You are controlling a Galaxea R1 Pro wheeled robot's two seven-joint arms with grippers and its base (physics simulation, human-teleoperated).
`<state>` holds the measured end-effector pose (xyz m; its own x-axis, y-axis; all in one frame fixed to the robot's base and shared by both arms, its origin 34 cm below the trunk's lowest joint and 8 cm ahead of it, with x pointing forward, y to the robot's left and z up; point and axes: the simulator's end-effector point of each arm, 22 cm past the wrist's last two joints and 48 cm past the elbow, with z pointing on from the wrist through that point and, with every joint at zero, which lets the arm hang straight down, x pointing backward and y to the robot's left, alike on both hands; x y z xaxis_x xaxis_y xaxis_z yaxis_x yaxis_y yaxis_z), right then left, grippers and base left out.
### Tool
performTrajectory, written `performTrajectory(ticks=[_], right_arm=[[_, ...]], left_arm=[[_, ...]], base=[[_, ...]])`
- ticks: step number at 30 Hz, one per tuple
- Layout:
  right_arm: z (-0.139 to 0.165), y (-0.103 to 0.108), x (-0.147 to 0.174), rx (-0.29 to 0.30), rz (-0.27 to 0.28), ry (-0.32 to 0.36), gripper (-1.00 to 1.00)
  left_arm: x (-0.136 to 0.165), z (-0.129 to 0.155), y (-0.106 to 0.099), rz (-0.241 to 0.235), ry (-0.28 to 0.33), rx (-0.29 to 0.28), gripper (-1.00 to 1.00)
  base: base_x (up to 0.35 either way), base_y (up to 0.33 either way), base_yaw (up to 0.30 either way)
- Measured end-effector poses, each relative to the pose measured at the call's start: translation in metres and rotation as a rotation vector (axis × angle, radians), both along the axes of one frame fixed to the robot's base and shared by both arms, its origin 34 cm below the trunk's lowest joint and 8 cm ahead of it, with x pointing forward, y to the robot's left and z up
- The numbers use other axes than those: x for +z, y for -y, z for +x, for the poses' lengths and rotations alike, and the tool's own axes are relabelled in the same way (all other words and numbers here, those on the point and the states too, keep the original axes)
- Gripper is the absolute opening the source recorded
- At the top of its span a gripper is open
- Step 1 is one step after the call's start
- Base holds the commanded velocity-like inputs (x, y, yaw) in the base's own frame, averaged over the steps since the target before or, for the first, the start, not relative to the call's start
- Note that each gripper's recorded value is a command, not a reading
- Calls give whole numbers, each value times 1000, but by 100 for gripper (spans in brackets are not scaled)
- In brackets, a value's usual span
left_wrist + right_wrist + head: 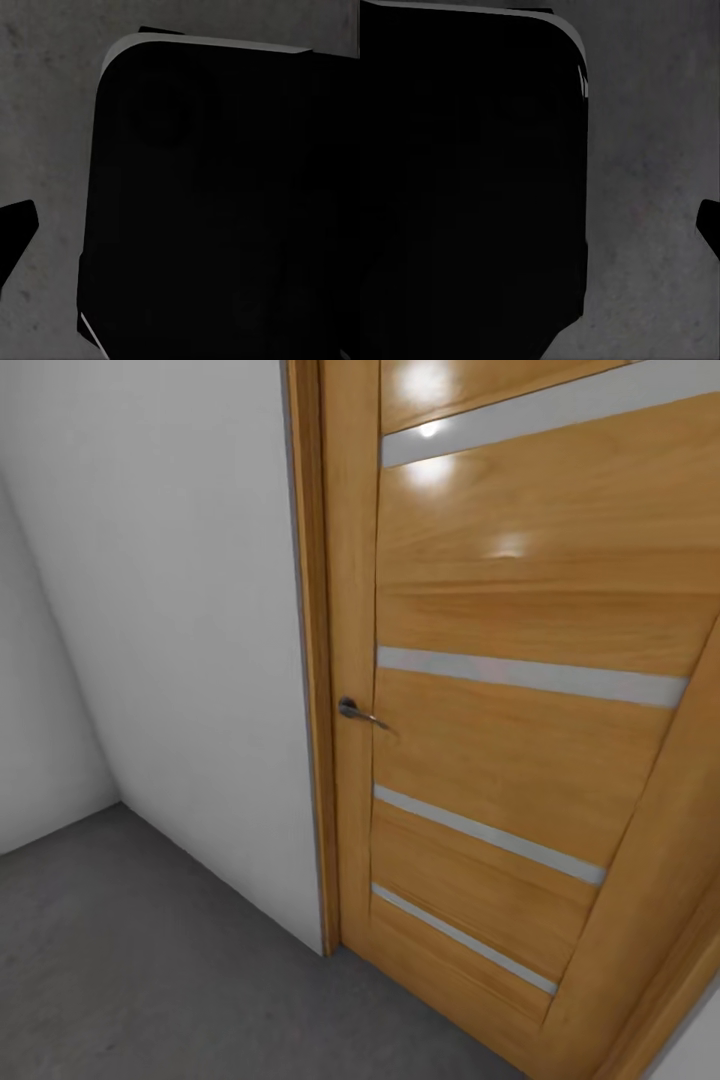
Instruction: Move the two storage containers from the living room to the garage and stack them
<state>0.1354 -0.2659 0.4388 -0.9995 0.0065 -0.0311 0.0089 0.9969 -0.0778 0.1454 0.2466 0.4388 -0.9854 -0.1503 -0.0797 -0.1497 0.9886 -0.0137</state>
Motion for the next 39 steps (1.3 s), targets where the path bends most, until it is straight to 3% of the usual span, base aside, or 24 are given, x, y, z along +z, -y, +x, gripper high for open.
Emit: performTrajectory(ticks=[13,30,39], right_arm=[[0,0,0,-5,0,0,100],[0,0,0,-7,0,0,100],[0,0,0,-6,0,0,100]], left_arm=[[0,0,0,1,1,0,100],[0,0,0,1,1,0,100],[0,0,0,0,1,1,100]], base=[[83,0,-18],[1,4,-218],[84,239,-122]])
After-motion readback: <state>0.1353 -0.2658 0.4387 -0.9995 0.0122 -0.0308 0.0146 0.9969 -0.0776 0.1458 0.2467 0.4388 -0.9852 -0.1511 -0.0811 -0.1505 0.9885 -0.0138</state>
